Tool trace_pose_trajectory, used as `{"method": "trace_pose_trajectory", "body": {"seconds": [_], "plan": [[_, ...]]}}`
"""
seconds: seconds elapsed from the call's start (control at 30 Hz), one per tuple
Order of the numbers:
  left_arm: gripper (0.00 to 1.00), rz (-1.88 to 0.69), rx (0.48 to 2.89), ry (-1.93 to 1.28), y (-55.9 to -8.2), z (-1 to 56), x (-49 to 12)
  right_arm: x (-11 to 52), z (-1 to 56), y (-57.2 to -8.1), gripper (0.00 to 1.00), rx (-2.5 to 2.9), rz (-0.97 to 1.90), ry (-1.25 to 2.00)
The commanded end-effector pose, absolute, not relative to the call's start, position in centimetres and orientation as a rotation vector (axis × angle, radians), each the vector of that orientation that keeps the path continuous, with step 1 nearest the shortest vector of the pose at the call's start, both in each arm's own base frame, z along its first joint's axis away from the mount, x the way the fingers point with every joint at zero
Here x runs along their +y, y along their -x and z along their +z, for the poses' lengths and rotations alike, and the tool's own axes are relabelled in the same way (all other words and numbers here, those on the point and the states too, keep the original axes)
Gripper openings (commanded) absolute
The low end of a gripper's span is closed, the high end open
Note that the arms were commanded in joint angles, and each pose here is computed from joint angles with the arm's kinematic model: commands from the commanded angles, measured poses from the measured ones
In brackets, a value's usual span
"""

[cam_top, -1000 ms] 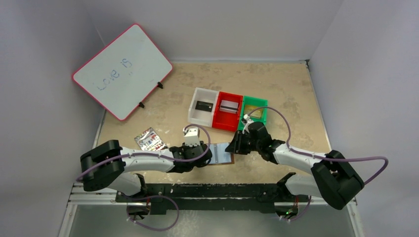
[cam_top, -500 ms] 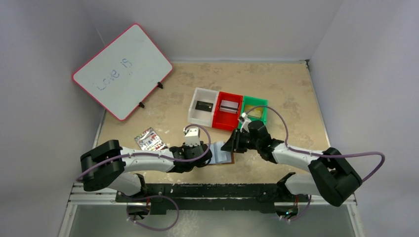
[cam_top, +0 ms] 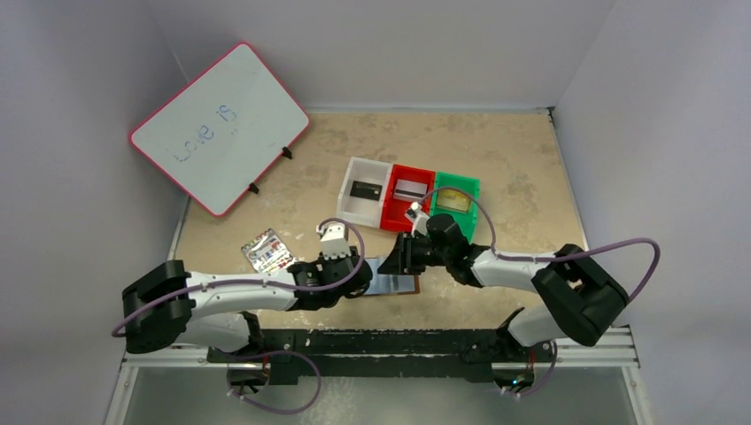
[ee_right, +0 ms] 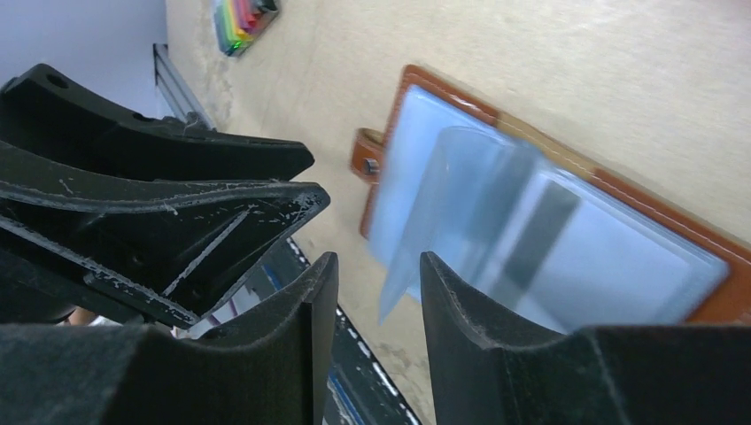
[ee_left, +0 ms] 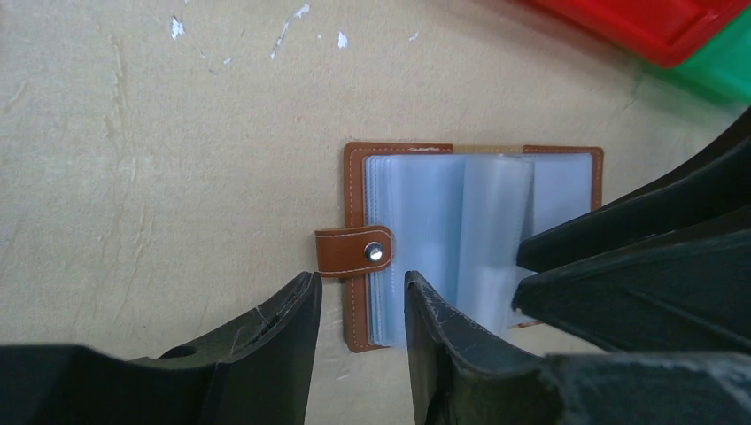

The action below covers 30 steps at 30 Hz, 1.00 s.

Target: Take the credit cards out of the card holder

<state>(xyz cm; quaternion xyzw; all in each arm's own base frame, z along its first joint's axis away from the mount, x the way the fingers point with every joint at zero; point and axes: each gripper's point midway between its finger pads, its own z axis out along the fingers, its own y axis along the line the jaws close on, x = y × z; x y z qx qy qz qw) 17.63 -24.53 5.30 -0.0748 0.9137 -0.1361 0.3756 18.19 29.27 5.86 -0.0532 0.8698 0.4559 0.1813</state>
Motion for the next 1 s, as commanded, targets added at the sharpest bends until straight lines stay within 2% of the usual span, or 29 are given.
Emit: {"method": "trace_pose_trajectory", "body": {"seconds": [0.0,0.17,0.3,0.63,0.83,0.97], "plan": [[0.39,-0.356,2.258,0.302,-18.4,6.8,-23.2,31.9,8.7,-18.6,0.44,2.358,1.363,0.257],[0.42,-0.366,2.221,0.343,-18.6,7.6,-22.2,31.9,9.4,-19.2,0.46,2.36,1.247,0.284],[0.45,-0.372,2.229,0.33,-18.4,7.5,-22.2,28.0,8.8,-20.7,0.48,2.407,0.942,0.16],[0.51,-0.443,2.245,0.269,-18.5,7.6,-24.5,22.7,5.8,-19.5,0.49,2.496,0.704,-0.092],[0.59,-0.49,2.259,0.224,-18.1,6.9,-25.5,23.2,4.3,-18.6,0.48,2.537,0.755,-0.095],[0.58,-0.451,2.305,0.208,-17.8,5.4,-25.6,24.1,4.4,-19.1,0.46,2.514,0.796,-0.082]]}}
